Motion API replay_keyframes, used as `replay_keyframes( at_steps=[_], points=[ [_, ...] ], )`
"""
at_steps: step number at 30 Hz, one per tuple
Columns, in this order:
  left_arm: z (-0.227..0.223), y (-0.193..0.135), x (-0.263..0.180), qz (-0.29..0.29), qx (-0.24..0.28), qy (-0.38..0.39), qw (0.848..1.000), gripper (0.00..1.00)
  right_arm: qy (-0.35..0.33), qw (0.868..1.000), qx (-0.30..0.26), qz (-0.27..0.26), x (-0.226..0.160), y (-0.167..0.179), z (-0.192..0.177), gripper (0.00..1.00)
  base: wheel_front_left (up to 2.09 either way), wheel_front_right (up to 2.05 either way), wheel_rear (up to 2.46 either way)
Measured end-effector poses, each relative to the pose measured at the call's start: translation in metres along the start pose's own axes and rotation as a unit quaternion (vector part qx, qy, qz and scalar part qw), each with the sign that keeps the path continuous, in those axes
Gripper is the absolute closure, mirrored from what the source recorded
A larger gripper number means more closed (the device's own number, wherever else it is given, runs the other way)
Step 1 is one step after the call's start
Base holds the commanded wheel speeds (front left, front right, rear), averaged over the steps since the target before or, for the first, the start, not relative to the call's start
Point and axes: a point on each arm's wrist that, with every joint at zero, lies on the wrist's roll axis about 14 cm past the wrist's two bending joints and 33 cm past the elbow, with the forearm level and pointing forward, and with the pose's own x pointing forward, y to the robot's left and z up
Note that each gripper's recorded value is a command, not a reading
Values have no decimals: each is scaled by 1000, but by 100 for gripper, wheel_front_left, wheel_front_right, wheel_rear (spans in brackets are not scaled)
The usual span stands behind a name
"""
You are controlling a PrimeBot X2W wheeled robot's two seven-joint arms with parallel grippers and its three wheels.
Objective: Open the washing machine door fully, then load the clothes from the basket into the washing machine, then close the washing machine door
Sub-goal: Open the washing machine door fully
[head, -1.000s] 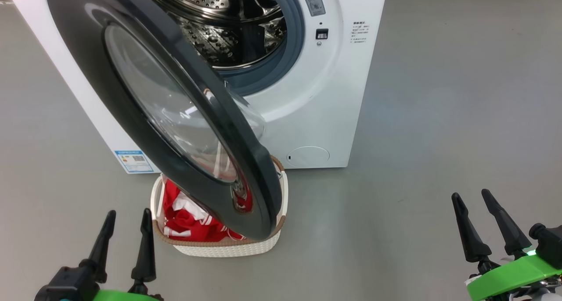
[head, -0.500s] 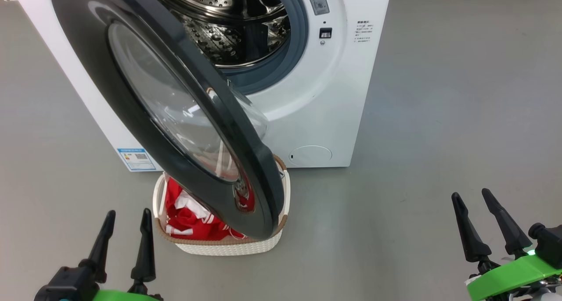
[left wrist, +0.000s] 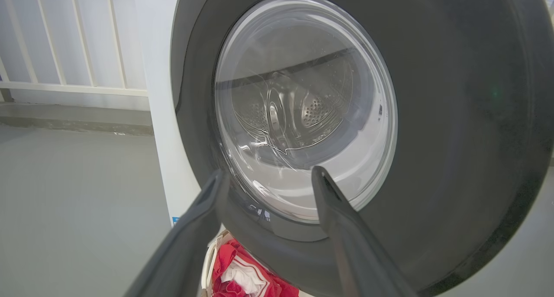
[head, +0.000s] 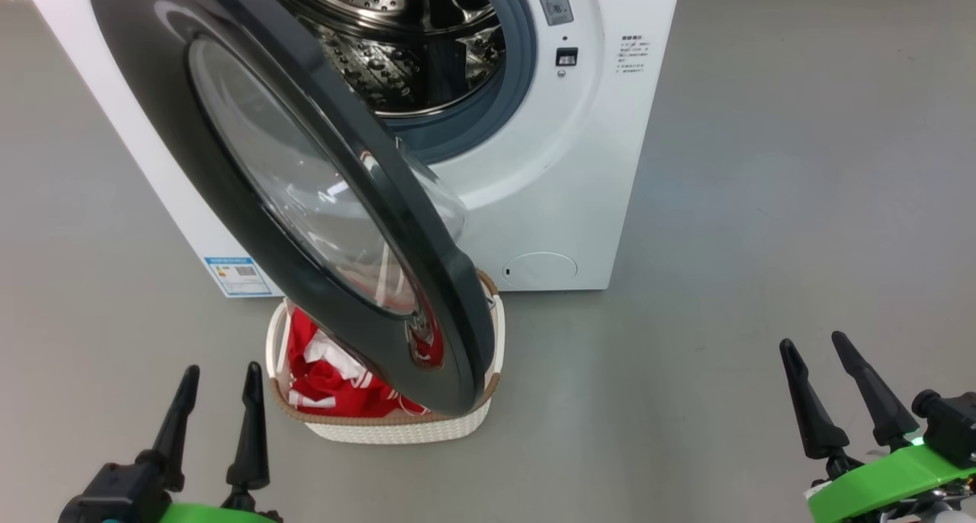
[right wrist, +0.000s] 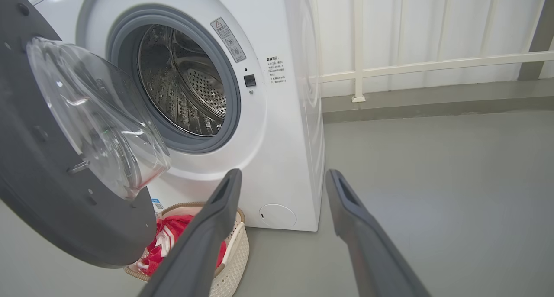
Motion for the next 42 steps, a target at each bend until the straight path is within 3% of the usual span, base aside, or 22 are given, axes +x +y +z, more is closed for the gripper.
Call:
replay_keyframes(
  at_steps=[21, 23, 24, 25, 26, 27, 34, 42],
  points=[
    [2, -5, -1, -7, 0, -3, 1000, 1, 12, 1000, -21, 1, -3, -1, -6, 0, 0, 0, 0],
    [2, -6, -1, -8, -1, -3, 1000, 22, 12, 1000, -21, 1, -3, -1, -6, 0, 0, 0, 0],
    [2, -6, -1, -9, -1, -3, 1000, 51, 12, 1000, -21, 1, -3, -1, -6, 0, 0, 0, 0],
    [2, -6, -1, -9, -1, -3, 1000, 62, 12, 1000, -21, 1, -3, -1, -6, 0, 0, 0, 0],
    [2, -7, -1, -10, -1, -3, 1000, 85, 12, 1000, -21, 0, -3, -1, -6, 0, 0, 0, 0],
    [2, -8, -1, -11, -1, -2, 1000, 100, 12, 1000, -21, 0, -3, -1, -6, 0, 0, 0, 0],
    [13, -13, 3, -20, 0, -21, 1000, 100, 12, 1000, -21, 0, -4, -2, -6, 0, 0, 0, 0],
    [68, -32, 14, -50, 8, -107, 993, 100, 11, 1000, -21, -2, -5, -3, -6, 0, 0, 0, 0]
  ],
)
